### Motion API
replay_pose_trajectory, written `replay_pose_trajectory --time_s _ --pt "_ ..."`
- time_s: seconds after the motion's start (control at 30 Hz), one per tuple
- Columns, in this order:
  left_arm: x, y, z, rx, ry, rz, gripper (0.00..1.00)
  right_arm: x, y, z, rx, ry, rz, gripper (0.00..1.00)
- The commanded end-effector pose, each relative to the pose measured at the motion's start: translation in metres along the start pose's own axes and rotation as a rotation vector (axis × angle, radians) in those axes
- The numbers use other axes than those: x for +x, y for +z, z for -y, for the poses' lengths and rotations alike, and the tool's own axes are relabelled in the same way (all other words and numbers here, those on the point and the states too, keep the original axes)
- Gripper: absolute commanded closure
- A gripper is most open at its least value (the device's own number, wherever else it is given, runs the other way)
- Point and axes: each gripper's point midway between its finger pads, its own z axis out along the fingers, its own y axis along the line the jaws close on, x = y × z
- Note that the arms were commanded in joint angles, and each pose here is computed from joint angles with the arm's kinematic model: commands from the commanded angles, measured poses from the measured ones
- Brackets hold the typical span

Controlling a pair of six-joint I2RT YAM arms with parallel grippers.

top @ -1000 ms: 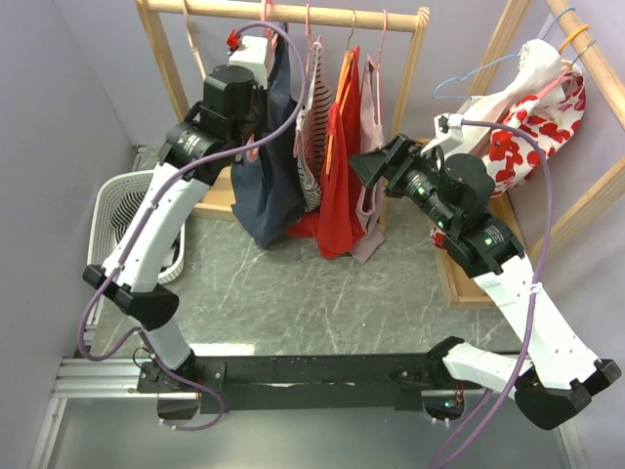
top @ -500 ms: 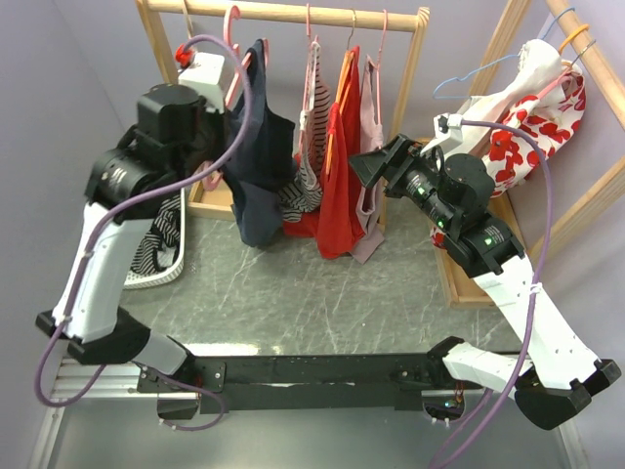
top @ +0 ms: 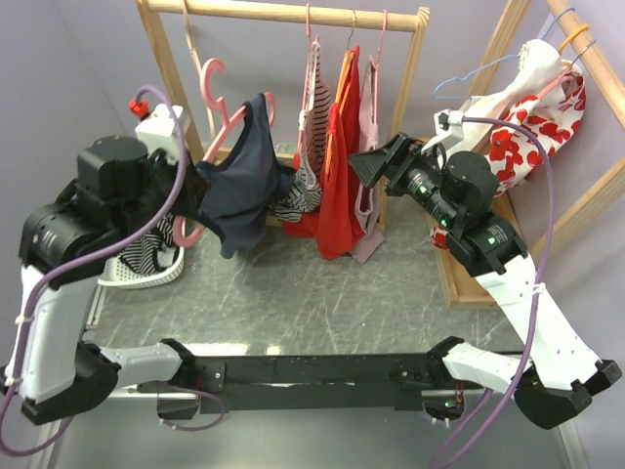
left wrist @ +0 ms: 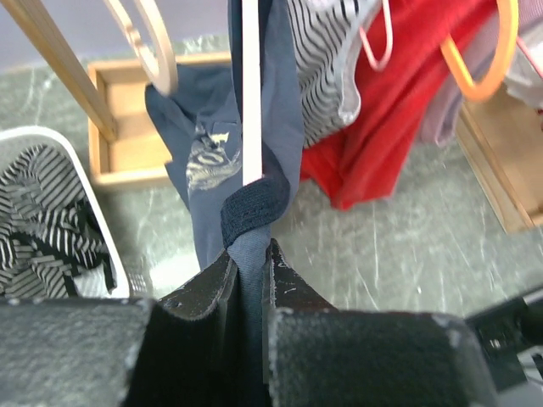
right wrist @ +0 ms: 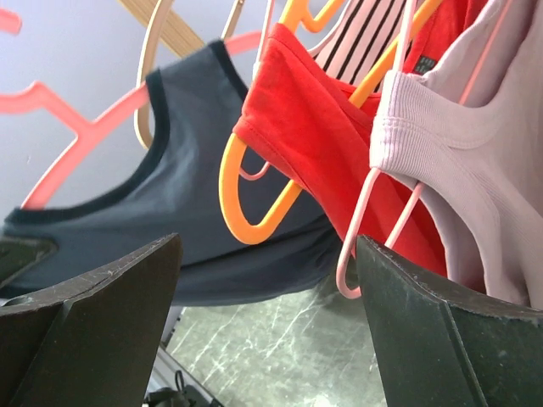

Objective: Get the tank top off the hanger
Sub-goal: Pick up the hanger from the clothesline.

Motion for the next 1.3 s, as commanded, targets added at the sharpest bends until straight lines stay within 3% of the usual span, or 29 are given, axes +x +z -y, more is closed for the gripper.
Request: replay_pose_trajectory --time_s 0.0,0.23,0.57,0.8,1.07,1.27 --pt "0.003 -0.031 0.003 0.053 -0.052 0.033 0.99 -0.016 -0.002 -0.020 -0.071 -0.003 0.031 0.10" --pt "0.040 -0.039 0.010 0.133 -0.025 -0.073 0.99 0.002 -0.001 -0.058 -0.212 -0.065 -0.093 0.11" --pt "0.041 -0.079 0.011 0.198 -0.081 0.003 0.99 0.053 -0.003 -0.098 -0.297 -0.218 -0.247 0.11" --pt "0.062 -0.082 0.022 0.280 -0.074 -0.045 0.99 0.097 -0.008 -0.104 -0.322 -0.288 -0.356 0.12" --pt "0.098 -0.085 0.026 0.330 -0.094 -0.114 0.99 0.123 0.014 -0.105 -0.295 -0.263 -0.353 0.11" --pt "0.091 -0.105 0.031 0.386 -0.105 -0.064 0.99 0.137 0.042 -0.097 -0.206 -0.233 -0.377 0.11"
